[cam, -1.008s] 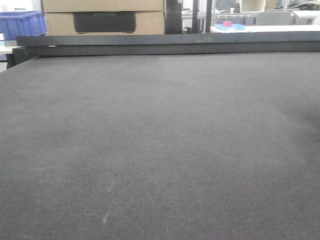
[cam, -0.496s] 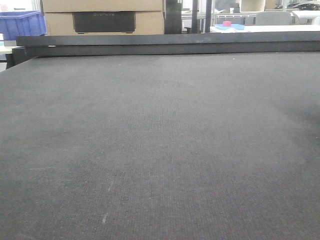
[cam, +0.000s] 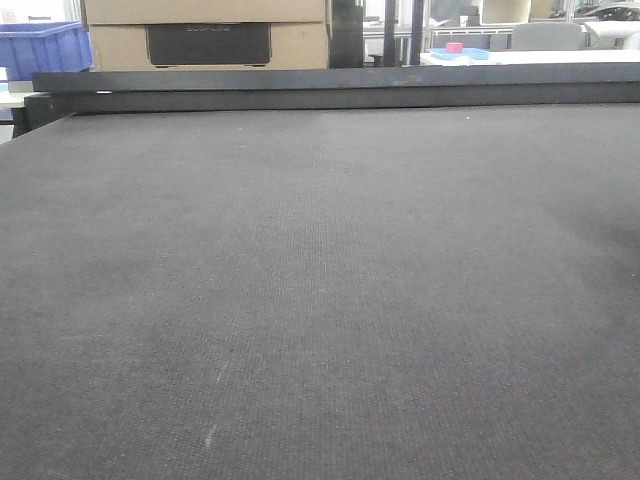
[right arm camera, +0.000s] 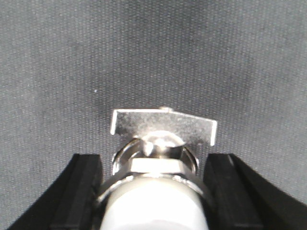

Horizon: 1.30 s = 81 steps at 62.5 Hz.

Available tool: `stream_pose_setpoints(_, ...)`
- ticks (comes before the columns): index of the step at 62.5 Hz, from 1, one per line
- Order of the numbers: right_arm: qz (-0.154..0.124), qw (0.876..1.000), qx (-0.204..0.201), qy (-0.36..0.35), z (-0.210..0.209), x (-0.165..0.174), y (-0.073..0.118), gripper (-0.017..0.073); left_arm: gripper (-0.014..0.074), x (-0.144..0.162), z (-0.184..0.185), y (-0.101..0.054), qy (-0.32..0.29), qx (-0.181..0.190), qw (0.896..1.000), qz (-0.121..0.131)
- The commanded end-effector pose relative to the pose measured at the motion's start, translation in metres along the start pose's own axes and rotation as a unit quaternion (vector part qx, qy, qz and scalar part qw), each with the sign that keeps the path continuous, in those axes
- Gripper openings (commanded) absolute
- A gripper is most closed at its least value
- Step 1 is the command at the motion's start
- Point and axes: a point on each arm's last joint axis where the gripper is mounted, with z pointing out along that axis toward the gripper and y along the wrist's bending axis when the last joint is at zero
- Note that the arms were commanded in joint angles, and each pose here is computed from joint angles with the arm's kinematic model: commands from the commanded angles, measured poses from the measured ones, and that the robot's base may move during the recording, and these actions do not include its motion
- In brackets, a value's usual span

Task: Place valve from conveyor to right shelf box
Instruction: 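Lift both held valves up off the conveyor surface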

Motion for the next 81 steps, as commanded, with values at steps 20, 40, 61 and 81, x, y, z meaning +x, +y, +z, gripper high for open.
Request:
stream_pose_setpoints(20,0.002,1.000,-0.004,-0.010,-0.004,0.001,0.000,-0.0165,-0.0111,-0.001,-0.006,-0.003,-0.011,0.008,1.000,-0.009)
stream_pose_setpoints(40,-0.002,0.985,-0.007,-0.175,-0.072,0.014,0.008,-0.0165,-0.0111,0.005,-0.080,-0.017,-0.185,0.057,0.979,-0.059)
stream_pose_setpoints(61,-0.010,0.926,0.004,-0.376,-0.138,0.031,0.012,-0.0165,-0.0111,0.035,-0.173,-0.020,-0.412,0.022,0.909,-0.052)
stream_pose_setpoints(81,-0.011,0.862,0.012,-0.507,-0.170,0.062,0.014,-0.0165,-0.0111,0.078,-0.217,-0.026,-0.534,-0.015,0.845,-0.025)
